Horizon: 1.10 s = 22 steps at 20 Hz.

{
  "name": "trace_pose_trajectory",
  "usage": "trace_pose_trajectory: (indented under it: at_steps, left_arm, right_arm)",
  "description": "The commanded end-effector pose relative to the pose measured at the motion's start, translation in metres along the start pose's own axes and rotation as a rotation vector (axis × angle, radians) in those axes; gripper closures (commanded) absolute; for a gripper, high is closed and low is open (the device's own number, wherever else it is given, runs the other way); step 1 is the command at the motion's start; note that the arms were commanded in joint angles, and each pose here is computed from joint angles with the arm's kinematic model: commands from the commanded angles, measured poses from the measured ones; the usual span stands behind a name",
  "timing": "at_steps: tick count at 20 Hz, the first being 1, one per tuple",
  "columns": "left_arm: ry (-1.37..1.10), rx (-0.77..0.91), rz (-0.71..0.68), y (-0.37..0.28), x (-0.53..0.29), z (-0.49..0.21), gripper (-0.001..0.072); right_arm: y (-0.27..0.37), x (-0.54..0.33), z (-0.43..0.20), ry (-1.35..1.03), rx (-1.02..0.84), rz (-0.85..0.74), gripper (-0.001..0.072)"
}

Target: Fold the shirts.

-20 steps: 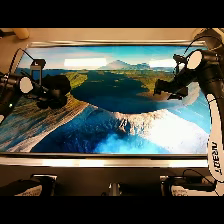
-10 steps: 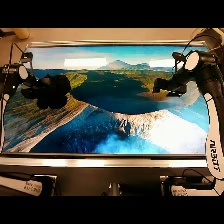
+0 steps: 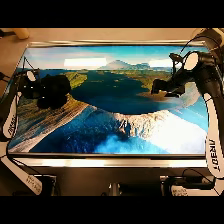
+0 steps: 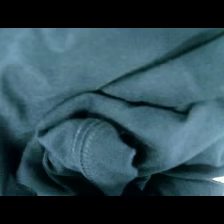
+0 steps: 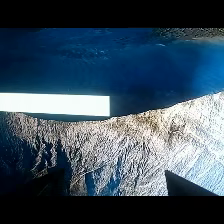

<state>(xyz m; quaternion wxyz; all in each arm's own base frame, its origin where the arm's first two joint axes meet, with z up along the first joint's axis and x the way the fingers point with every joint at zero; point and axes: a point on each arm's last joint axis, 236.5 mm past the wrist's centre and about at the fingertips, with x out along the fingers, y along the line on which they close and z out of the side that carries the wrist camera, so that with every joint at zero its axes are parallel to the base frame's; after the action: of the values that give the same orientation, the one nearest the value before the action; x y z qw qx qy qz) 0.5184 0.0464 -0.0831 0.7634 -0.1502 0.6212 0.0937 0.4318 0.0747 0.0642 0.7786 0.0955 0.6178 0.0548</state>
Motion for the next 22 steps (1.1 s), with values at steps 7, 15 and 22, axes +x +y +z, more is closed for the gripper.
trace_pose_trajectory:
  at_steps: [7,15,22]
  left_arm:
    - [-0.836,0.490,-0.308,-0.156,-0.397,-0.023,0.0675]
    - [-0.719,0.661,-0.577,-0.226,-0.435,-0.188,0.0675]
    - [-0.221,0.678,-0.193,-0.153,-0.197,-0.245,0.0675]
  right_arm:
    - [0.009,-0.155,0.036,-0.477,-0.138,-0.056,0.0041]
    - [0.007,-0.247,-0.074,-0.477,-0.104,-0.057,0.0040]
    - [0.028,-0.043,-0.118,-0.031,0.008,0.167,0.0039]
